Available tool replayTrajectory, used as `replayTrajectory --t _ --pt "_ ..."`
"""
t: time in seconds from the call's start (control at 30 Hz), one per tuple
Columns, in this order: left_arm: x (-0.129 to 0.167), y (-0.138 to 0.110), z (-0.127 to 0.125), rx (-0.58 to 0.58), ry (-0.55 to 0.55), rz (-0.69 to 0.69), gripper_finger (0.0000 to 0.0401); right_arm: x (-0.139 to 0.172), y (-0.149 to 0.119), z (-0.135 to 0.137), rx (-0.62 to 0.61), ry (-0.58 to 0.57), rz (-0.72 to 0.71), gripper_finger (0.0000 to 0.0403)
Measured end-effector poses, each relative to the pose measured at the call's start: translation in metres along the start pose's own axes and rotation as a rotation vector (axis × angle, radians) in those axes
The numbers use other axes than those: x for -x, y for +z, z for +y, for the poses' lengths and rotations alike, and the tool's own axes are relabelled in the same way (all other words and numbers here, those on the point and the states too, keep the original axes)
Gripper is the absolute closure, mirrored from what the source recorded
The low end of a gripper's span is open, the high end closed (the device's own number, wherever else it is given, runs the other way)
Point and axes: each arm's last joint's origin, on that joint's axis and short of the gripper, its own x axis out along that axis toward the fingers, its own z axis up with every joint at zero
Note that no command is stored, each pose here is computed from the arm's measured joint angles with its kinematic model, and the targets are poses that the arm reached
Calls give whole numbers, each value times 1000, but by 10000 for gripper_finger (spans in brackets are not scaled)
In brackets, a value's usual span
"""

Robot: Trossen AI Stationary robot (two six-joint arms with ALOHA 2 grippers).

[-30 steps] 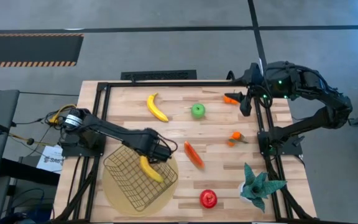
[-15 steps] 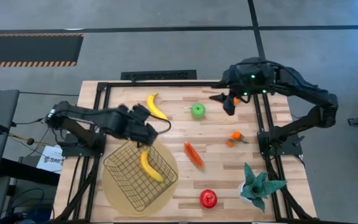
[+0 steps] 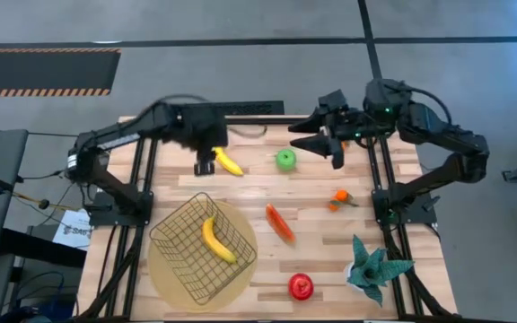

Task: Build produce basket
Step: Put the yellow banana into the gold wire basket

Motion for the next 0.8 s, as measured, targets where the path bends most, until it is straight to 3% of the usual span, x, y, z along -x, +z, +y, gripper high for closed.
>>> replayTrajectory --t 0.1,0.23,0.47,0.8 --pt "-15 1 23 -21 -39 -2 272 8 2 6 -17 20 -20 163" --pt "-48 3 36 -102 -130 103 274 24 7 12 -31 35 -57 163" --pt "-110 12 34 -229 -240 296 274 59 15 12 -12 3 -106 163" --pt "-164 23 28 -335 -284 358 274 95 9 10 -13 -72 -55 163"
